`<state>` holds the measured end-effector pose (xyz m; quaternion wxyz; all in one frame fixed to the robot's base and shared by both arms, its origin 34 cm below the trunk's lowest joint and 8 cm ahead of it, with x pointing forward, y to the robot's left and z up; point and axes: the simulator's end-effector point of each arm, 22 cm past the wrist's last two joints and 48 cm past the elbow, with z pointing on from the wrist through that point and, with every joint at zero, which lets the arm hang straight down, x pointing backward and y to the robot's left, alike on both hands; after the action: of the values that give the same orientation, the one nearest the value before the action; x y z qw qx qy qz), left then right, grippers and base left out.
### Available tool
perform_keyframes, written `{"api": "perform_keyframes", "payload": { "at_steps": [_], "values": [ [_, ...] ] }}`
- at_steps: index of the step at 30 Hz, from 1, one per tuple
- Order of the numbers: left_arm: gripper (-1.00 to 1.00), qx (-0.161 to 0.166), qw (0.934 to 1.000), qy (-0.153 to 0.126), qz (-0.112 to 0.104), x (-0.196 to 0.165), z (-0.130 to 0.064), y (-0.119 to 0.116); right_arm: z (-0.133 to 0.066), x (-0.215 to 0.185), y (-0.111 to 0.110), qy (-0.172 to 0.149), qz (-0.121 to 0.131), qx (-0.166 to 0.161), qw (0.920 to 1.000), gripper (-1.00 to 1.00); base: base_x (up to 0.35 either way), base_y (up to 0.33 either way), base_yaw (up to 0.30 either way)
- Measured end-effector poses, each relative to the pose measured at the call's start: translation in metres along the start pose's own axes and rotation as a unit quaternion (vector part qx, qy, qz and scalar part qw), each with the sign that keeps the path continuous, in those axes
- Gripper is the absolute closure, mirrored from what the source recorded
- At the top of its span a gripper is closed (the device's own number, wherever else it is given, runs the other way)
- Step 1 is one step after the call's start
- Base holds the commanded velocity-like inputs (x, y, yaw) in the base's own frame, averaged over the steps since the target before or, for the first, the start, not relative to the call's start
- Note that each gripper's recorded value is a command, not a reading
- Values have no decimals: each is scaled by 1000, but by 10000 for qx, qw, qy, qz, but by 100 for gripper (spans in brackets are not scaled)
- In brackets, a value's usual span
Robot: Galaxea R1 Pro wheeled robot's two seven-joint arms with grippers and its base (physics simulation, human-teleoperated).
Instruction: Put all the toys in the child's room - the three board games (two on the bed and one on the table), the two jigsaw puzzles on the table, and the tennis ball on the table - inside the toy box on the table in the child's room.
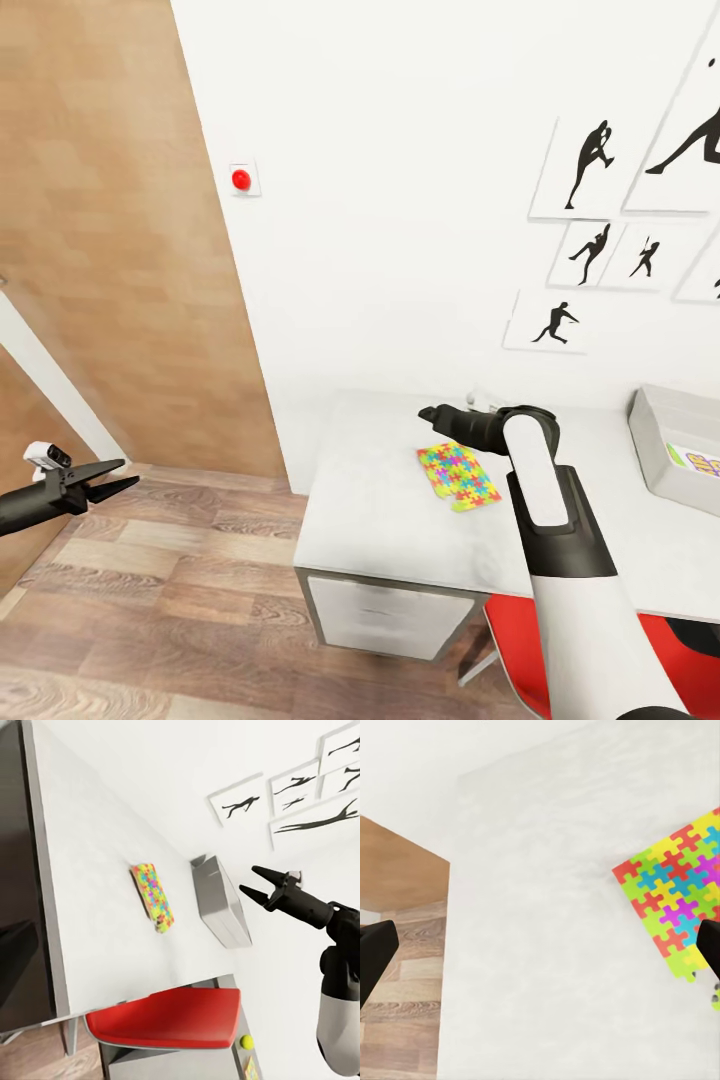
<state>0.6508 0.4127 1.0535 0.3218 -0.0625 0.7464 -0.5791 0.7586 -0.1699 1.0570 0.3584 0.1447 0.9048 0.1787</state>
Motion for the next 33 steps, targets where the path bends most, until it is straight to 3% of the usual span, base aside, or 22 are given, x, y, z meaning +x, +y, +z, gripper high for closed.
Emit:
{"api": "perform_keyframes", "payload": {
  "at_steps": [11,33],
  "values": [
    [-100,-47,10000,6,-7,-1,-3,3,4,4,-12,55,37,214,9997,-100,11,68,-26],
    [-100,-118,9998,56,-120,5,0,17,17,12,-36,200,163,421,9988,-100,8,5,-130]
  ]
}}
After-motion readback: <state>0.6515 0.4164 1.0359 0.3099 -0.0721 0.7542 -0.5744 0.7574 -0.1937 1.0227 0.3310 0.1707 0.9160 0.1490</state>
